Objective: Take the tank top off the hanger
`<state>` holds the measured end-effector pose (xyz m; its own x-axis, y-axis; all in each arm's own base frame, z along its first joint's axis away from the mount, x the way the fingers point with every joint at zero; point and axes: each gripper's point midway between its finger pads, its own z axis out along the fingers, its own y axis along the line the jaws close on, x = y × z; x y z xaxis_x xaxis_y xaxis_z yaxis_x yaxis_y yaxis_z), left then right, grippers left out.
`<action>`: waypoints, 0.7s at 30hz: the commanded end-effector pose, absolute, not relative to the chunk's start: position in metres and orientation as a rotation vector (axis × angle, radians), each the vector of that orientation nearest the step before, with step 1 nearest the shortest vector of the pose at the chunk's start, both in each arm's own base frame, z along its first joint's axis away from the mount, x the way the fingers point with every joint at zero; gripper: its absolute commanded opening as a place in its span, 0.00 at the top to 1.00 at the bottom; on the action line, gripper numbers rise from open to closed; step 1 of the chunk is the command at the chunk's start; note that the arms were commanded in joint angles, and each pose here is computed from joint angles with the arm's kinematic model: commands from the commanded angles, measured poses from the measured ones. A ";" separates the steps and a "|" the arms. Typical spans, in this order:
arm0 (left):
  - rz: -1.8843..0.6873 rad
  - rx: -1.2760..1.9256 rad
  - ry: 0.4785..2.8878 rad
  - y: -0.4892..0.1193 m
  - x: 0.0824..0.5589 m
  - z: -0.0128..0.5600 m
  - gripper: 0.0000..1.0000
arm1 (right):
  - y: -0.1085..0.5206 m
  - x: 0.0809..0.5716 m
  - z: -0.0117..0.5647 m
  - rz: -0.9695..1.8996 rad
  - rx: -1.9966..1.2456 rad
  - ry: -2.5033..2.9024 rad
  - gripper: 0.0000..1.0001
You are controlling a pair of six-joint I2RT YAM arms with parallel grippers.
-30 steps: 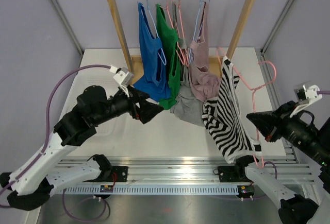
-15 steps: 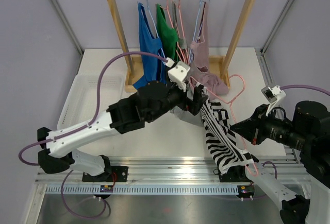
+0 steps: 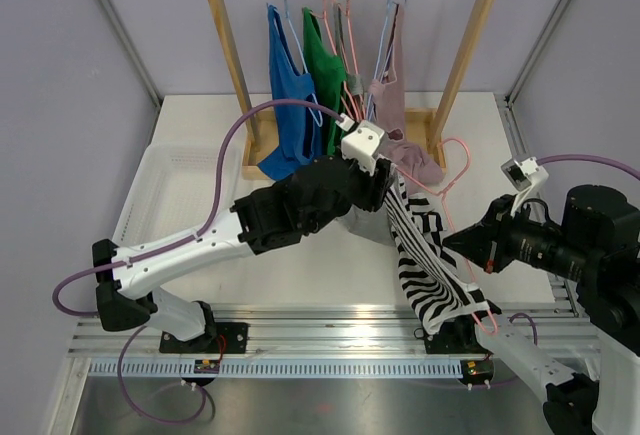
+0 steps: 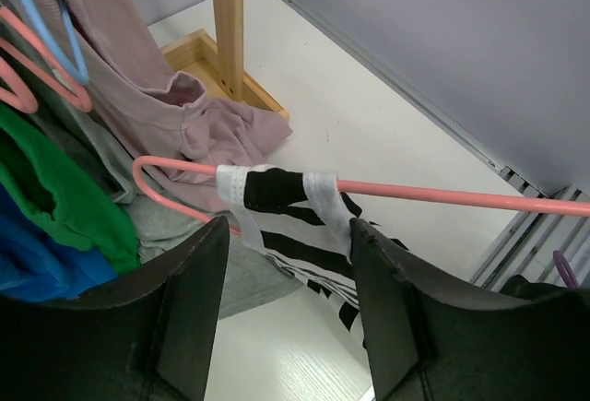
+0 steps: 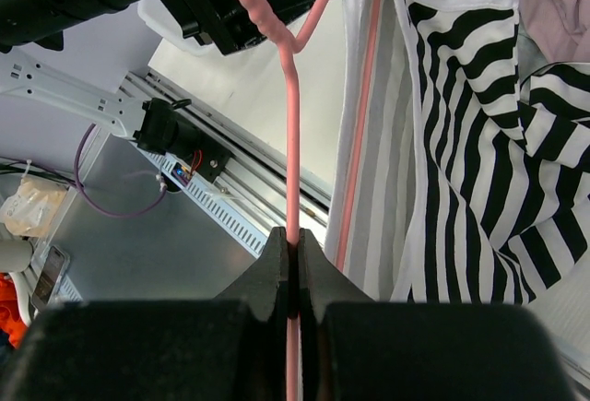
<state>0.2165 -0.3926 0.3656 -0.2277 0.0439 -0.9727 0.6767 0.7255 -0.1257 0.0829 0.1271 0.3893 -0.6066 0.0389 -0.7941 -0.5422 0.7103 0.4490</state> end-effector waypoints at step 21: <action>-0.286 -0.036 1.770 -0.257 0.274 0.366 1.00 | 0.152 0.060 0.383 0.980 -0.786 2.040 1.00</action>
<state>0.2622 -0.3185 0.3522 -0.2871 -0.0533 -0.9564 0.3913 0.9048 -0.1679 0.0749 0.1488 0.3821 -0.6022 -0.1316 -0.7874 -0.6804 0.6005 0.4200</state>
